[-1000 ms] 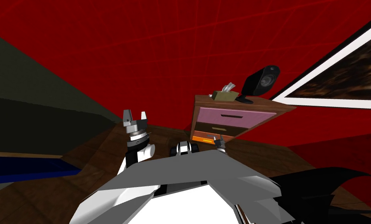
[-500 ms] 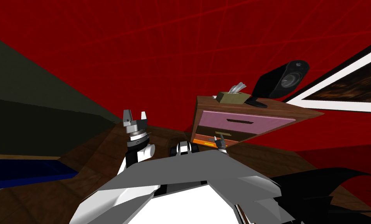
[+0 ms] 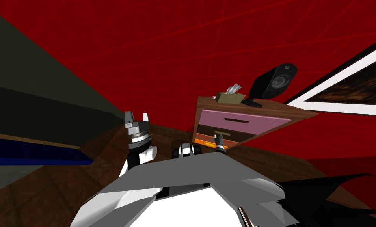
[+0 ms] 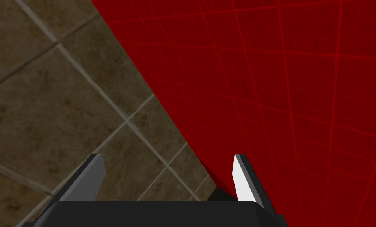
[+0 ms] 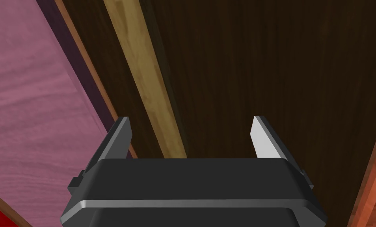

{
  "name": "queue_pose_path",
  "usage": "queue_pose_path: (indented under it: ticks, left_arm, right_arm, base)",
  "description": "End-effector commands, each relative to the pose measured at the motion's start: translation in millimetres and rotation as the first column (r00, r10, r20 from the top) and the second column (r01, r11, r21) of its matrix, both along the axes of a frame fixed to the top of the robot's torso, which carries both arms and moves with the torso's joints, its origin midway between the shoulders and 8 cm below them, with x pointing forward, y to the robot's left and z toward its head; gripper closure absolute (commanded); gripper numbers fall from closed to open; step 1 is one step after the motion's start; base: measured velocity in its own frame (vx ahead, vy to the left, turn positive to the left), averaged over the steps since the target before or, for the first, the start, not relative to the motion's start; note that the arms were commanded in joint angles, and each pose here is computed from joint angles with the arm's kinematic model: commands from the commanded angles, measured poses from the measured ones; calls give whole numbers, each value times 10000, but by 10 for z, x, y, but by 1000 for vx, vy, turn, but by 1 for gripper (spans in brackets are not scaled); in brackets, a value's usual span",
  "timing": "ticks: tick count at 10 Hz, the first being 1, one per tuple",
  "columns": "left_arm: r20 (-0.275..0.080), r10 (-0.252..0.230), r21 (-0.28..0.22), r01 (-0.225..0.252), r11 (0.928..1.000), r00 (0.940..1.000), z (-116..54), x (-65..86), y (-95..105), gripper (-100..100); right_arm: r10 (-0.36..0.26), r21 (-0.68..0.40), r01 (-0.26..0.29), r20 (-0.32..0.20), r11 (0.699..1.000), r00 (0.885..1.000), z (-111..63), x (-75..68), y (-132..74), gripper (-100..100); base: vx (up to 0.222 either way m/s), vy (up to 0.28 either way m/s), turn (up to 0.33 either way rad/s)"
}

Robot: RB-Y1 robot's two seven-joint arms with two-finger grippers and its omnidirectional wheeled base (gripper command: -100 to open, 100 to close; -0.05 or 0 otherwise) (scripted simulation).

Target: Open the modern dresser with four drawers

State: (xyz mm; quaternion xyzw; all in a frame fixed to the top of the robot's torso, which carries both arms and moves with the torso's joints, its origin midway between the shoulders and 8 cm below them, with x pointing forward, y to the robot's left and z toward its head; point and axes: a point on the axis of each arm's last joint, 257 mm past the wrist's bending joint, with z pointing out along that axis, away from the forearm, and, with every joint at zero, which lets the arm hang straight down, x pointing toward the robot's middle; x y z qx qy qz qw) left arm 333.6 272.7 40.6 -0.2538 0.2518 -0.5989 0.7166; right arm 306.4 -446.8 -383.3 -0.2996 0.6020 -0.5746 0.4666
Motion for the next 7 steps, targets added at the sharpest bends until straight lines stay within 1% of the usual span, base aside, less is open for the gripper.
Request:
queue_pose_path:
  ticks: [1, 2, 3, 4, 5, 6, 7]
  left_arm:
    - [0, 0, 1, 0, 10000, 10000, 0, 0, 0, 0]
    - [-2, 1, 0, -1, 10000, 10000, -1, 0, 0, 0]
    - [-1, 1, 0, -1, 10000, 10000, 0, 0, 0, 0]
    - [-2, 1, 0, -1, 10000, 10000, -1, 0, 0, 0]
    - [-1, 1, 0, -1, 10000, 10000, 0, 0, 0, 0]
    - [-2, 2, 0, -2, 10000, 10000, -1, 0, 1, 0]
    - [-1, 1, 0, -1, 10000, 10000, 0, 0, 0, 0]
  right_arm:
    - [-270, -55, 270, -35, 9996, 9996, 6, 246, 55, -100]
    - [-435, -45, 434, -77, 9990, 9990, 3, 368, 97, -100]
    - [-421, -43, 421, -40, 9991, 9991, 15, 388, 102, -100]
    - [-558, -19, 558, -54, 9984, 9984, 26, 530, 153, -100]
    - [-558, -19, 558, -54, 9984, 9984, 26, 530, 153, -100]
    - [-680, 16, 680, -77, 9977, 9977, 40, 672, 211, -100]
    - [-796, 60, 797, -140, 9968, 9967, 44, 797, 270, -100]
  base:
    - [-116, -68, 48]
    - [-97, -42, 76]
    - [-75, -46, 64]
    - [-81, -56, 114]
    - [-68, -49, 52]
    - [-95, -59, 79]
    - [-161, -59, 133]
